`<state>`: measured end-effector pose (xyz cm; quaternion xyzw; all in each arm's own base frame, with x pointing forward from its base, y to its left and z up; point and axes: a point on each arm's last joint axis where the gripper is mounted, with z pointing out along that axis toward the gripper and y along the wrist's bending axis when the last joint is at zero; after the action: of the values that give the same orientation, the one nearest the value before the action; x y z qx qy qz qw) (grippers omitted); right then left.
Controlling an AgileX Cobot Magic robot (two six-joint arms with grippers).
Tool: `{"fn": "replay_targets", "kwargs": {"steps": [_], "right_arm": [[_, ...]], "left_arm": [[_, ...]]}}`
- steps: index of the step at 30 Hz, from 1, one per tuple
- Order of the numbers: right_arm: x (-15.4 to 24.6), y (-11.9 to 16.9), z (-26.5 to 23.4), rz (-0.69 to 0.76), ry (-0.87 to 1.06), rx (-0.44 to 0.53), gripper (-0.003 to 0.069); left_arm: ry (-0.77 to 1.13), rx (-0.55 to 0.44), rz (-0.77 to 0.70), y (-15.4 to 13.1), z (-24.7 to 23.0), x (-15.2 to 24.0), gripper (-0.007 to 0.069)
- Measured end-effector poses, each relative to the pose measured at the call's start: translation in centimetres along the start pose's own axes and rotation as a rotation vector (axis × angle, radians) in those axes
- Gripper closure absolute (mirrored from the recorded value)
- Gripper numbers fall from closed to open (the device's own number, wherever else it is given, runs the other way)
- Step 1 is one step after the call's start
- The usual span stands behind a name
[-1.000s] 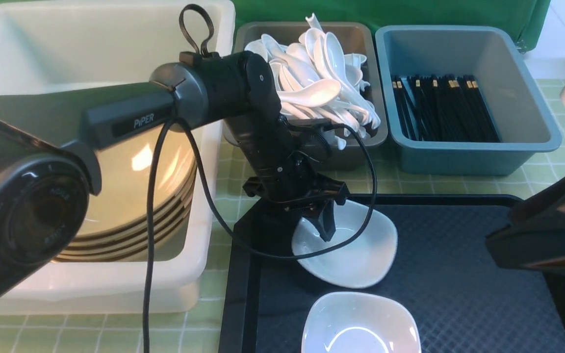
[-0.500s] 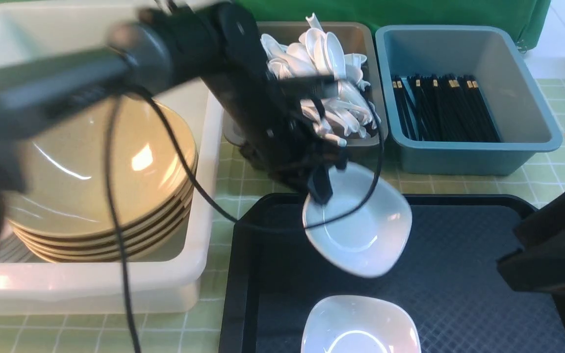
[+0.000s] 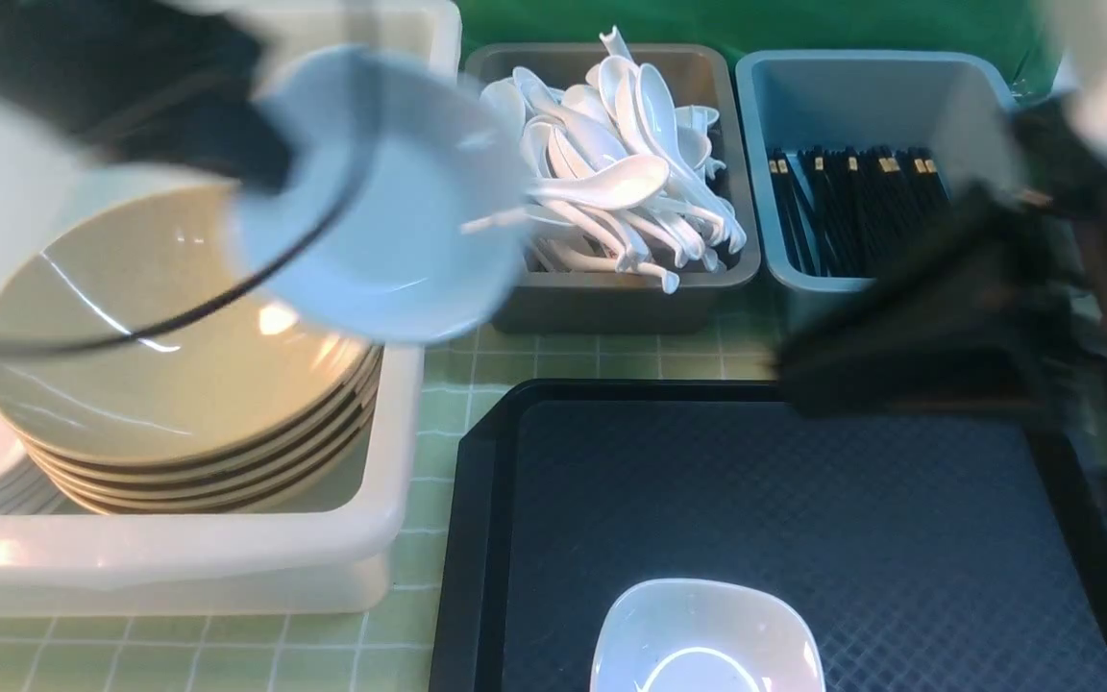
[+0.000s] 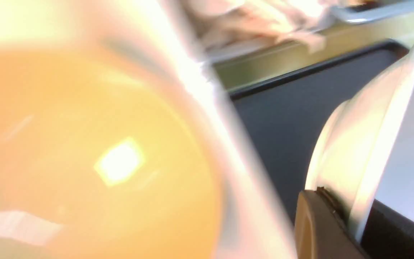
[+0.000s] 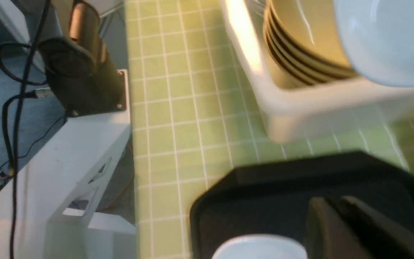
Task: On green table put chopsticks spoon bowls plates into blue grey white boxes.
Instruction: 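Place the white bowl into the white bin with the other dishes with the left gripper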
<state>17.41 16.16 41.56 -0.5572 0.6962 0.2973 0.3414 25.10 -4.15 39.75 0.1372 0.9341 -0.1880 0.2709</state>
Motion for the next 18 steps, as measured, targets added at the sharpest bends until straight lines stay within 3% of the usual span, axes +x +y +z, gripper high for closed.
{"fn": "replay_targets", "kwargs": {"steps": [5,9,13,14,18], "right_arm": [[-3.8,-0.5,4.6,-0.108,0.0,-0.099,0.0636],[-6.0,-0.3,8.2,-0.154,0.022,-0.122,0.0636],[-6.9,-0.6,11.1,-0.153,0.032,-0.14,0.0636],[-7.1,-0.8,11.9,-0.148,0.032,-0.144,0.0636],[-7.1,-1.5,13.3,-0.12,0.031,-0.133,0.0636]], "left_arm": [[-0.109,-0.203,-0.338,7.2,-2.9,5.0,0.061],[-0.2,-0.318,-0.56,11.8,-4.7,7.7,0.061],[-0.275,-0.448,-0.634,14.1,-6.3,8.8,0.061],[-0.264,-0.505,-0.652,15.0,-6.4,9.2,0.061],[-0.124,-0.574,-0.651,16.9,-4.8,9.7,0.061]]}}
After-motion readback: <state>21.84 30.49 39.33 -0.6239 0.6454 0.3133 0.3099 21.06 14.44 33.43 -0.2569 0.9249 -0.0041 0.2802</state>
